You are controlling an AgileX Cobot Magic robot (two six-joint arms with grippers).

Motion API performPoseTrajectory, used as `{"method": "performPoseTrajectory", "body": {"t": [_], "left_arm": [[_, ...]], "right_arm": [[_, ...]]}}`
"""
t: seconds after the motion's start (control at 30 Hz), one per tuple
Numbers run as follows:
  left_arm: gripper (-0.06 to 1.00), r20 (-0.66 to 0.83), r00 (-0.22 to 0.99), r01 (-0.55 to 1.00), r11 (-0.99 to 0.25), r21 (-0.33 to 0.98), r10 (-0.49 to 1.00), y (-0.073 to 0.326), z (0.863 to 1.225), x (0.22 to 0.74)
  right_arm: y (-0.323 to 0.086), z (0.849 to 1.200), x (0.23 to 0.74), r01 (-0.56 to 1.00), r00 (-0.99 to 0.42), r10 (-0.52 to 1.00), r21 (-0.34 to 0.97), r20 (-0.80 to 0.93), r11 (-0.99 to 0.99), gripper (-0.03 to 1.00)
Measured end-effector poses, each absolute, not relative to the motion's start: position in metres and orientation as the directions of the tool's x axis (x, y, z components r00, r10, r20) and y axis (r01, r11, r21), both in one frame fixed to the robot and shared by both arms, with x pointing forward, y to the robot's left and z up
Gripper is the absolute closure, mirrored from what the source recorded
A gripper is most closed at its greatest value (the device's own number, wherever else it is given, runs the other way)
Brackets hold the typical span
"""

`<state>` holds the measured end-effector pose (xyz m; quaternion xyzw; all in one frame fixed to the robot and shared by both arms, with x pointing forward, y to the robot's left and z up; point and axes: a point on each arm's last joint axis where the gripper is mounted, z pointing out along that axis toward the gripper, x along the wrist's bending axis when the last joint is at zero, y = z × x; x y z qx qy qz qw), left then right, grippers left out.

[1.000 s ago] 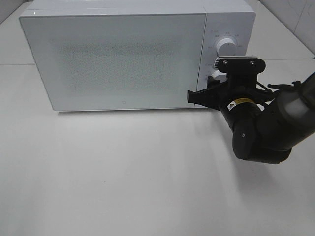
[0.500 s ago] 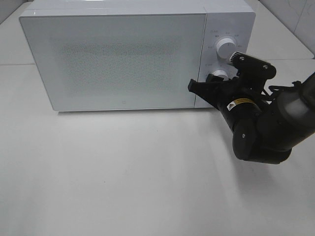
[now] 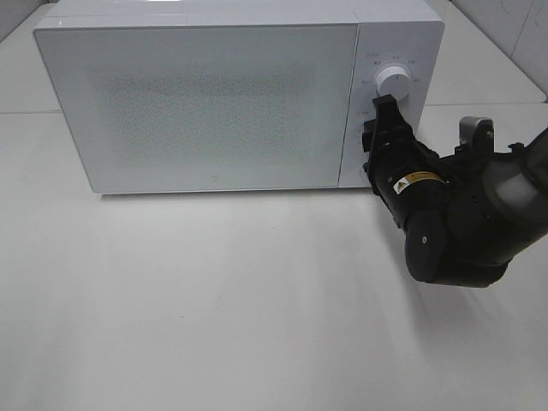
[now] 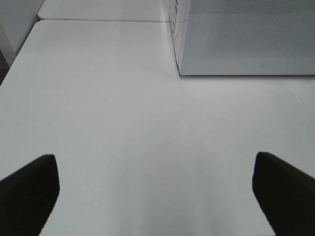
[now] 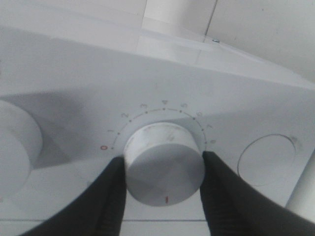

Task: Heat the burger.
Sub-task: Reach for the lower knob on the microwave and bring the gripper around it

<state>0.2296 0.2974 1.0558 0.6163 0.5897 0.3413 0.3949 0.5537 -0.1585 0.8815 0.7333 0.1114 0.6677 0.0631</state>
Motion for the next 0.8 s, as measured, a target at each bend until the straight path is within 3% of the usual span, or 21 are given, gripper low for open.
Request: {"method": "performPoseTrajectory", "body": {"t": [0.2, 0.47, 0.8], "left_arm": [[-0.04, -0.045, 0.072, 0.457, 0.007, 0.889, 0.996, 0.2974, 1.0558, 0.2296], [-0.04, -0.045, 0.072, 0.457, 0.007, 0.889, 0.996, 0.2974, 1.0558, 0.2296], [-0.04, -0.045, 0.072, 0.457, 0.007, 0.889, 0.996, 0.2974, 1.0558, 0.2296]], "right_arm": [[-0.1583, 0.8822, 0.5536, 0.058, 0.091, 0.021, 0.016, 0.996, -0.998, 0.52], [-0.1585, 0.8825, 0.5537, 0.039, 0.096, -0.163, -0.168, 0.982, -0.985, 0.52], [-0.1587, 0.8829, 0.5537, 0.029, 0.095, -0.254, -0.258, 0.963, -0.966, 0.52]]}}
